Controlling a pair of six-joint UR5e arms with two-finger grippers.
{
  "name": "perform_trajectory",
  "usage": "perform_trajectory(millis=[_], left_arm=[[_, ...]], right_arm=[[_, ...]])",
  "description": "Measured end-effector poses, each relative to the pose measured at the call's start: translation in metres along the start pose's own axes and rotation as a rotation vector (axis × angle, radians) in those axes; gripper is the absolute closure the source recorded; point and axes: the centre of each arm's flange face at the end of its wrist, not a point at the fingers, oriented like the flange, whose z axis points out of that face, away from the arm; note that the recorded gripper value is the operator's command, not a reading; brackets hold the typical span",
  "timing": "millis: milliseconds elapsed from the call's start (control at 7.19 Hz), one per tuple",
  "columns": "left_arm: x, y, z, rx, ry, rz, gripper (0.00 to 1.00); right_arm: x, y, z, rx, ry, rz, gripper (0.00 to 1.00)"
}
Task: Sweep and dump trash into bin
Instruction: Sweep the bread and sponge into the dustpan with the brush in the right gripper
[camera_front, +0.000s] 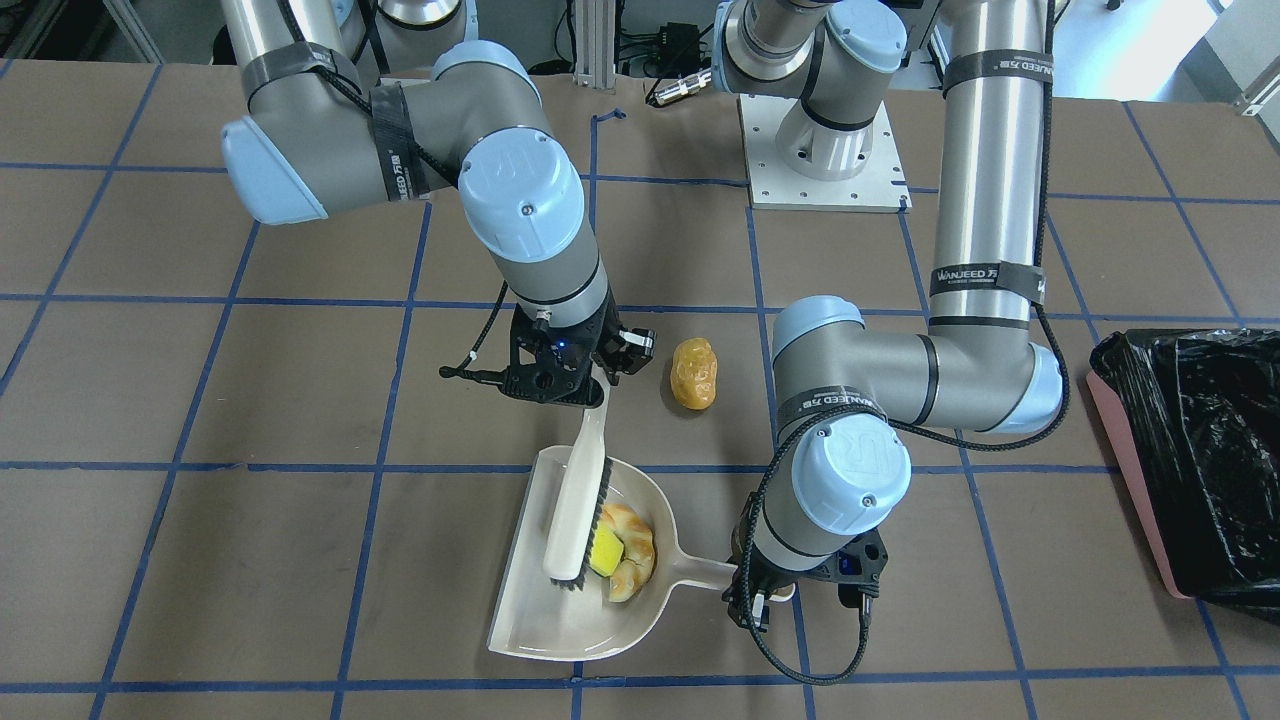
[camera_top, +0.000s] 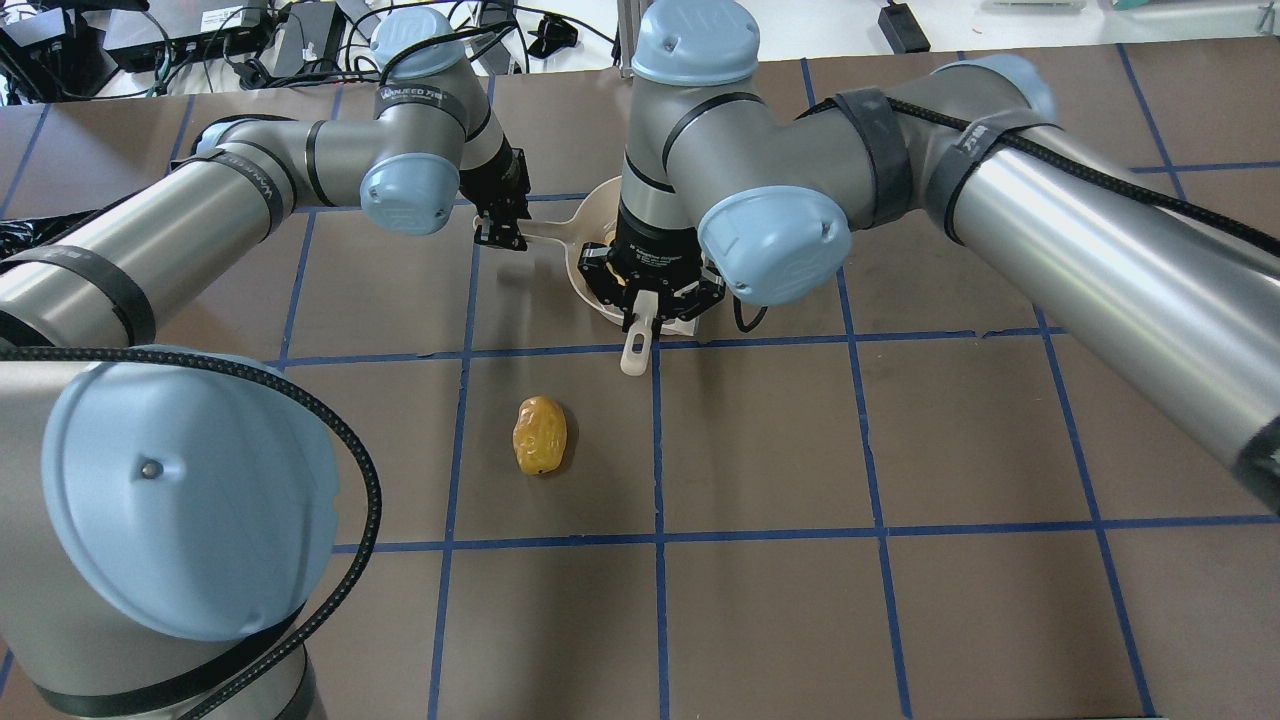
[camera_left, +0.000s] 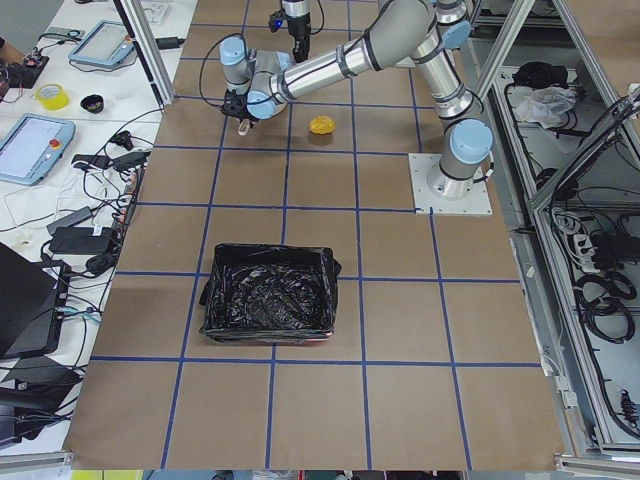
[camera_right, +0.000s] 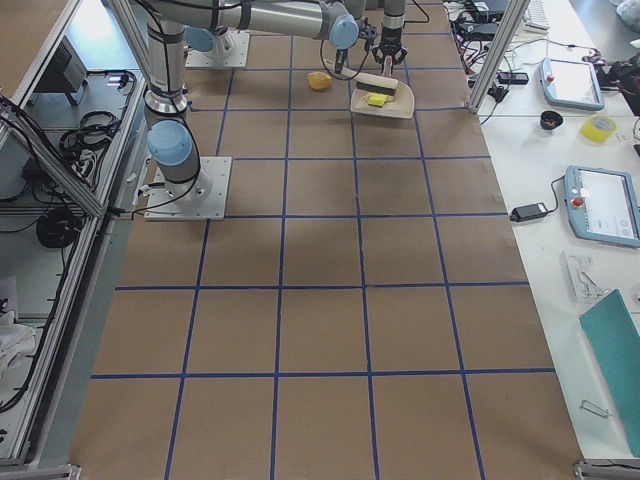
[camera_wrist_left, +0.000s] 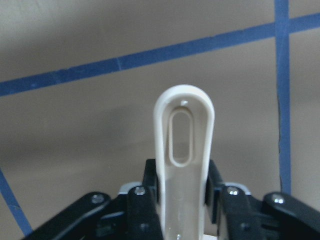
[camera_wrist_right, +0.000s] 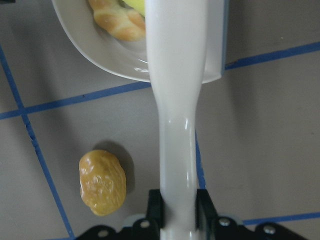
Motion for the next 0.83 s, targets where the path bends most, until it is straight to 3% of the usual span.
perform_trajectory(millis=[417, 835], left_arm=[[0.002, -0.027, -0.013, -0.024, 0.013, 0.005, 1.0], [-0.007, -0.055, -0.057, -0.007, -0.024, 0.008, 1.0]], right_arm=[[0.017, 0.018, -0.022, 0.0, 0.074, -0.02, 1.0], [0.032, 0.047, -0.024, -0.044, 0.112, -0.023, 1.0]])
